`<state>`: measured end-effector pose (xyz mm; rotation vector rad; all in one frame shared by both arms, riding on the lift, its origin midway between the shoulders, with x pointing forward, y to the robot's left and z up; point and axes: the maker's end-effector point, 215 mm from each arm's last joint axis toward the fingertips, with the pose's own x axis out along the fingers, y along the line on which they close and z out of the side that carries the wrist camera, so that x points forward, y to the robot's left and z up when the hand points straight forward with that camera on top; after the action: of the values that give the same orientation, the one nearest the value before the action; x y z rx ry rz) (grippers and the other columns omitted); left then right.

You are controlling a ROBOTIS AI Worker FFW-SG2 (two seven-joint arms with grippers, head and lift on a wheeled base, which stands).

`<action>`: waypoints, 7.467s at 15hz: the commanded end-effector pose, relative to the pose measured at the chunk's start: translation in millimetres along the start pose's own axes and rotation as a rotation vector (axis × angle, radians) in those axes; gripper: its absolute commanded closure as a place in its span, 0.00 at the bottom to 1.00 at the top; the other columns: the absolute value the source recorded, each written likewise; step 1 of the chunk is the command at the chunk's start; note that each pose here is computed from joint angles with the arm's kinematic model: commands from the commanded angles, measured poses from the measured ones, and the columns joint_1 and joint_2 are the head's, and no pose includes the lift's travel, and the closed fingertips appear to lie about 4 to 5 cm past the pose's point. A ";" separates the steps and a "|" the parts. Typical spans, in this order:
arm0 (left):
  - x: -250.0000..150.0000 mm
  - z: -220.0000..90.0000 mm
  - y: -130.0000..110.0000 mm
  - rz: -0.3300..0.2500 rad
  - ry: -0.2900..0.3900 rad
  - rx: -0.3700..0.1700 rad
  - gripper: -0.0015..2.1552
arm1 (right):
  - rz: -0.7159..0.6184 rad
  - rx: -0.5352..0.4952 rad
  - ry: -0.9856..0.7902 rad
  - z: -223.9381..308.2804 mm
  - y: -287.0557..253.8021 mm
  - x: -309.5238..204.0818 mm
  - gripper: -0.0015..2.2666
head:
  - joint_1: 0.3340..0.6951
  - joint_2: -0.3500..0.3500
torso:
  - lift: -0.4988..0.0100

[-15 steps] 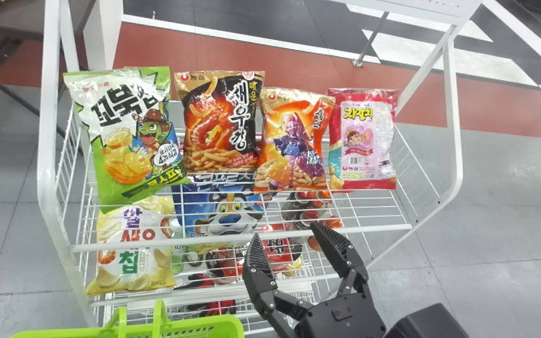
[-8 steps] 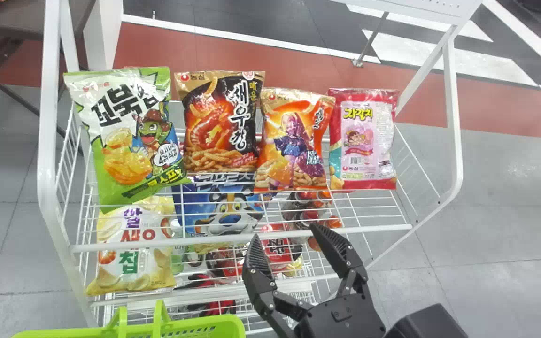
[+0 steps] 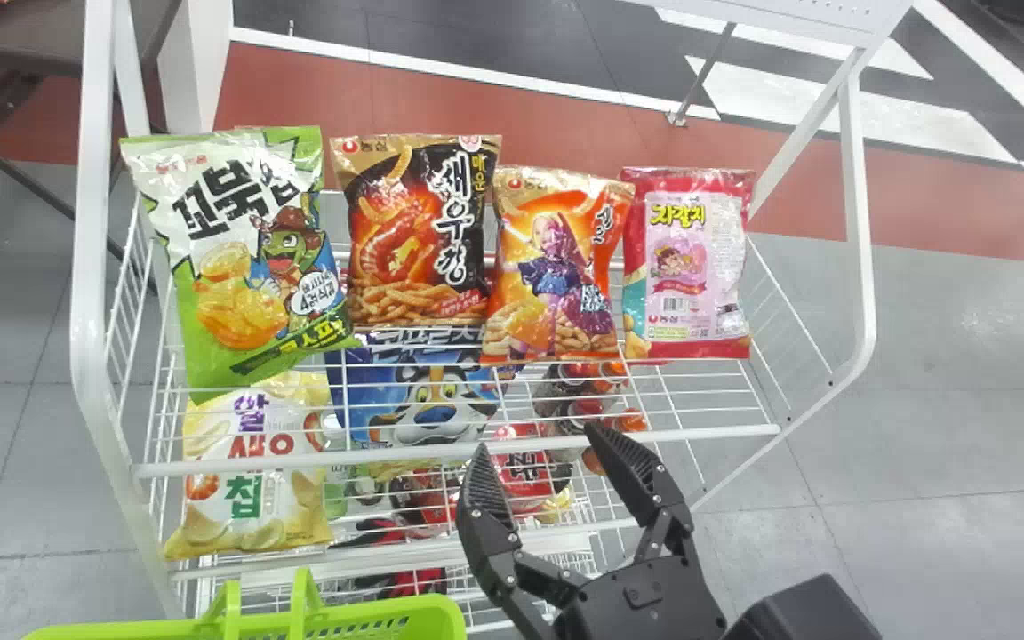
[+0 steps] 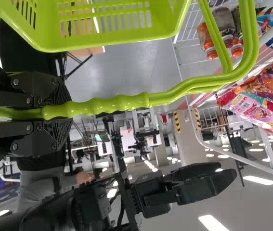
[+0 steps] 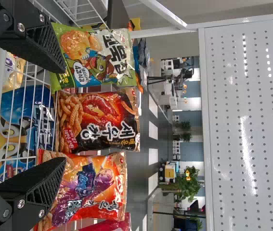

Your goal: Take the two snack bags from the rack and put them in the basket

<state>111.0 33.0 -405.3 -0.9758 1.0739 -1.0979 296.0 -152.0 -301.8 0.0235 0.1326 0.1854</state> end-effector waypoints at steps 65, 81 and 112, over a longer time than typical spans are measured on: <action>34.1 -17.7 31.5 0.077 0.196 0.040 0.87 | 0.118 -0.151 0.238 -17.5 33.7 110.3 0.99 | 1.00 0.34 | 0.96; 22.3 39.6 27.3 0.090 0.043 0.077 0.87 | 0.181 -0.417 0.904 -148.0 -20.8 -81.7 0.99 | 1.00 0.00 | 0.96; 25.1 24.0 1.3 0.076 0.068 0.096 0.87 | 0.261 -0.212 0.787 -160.6 44.9 -19.3 0.02 | 1.00 0.03 | 0.96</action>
<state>137.5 10.6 -405.8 -0.8214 1.0941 -1.1163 238.9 -105.3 -465.0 -0.2569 0.9171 0.4813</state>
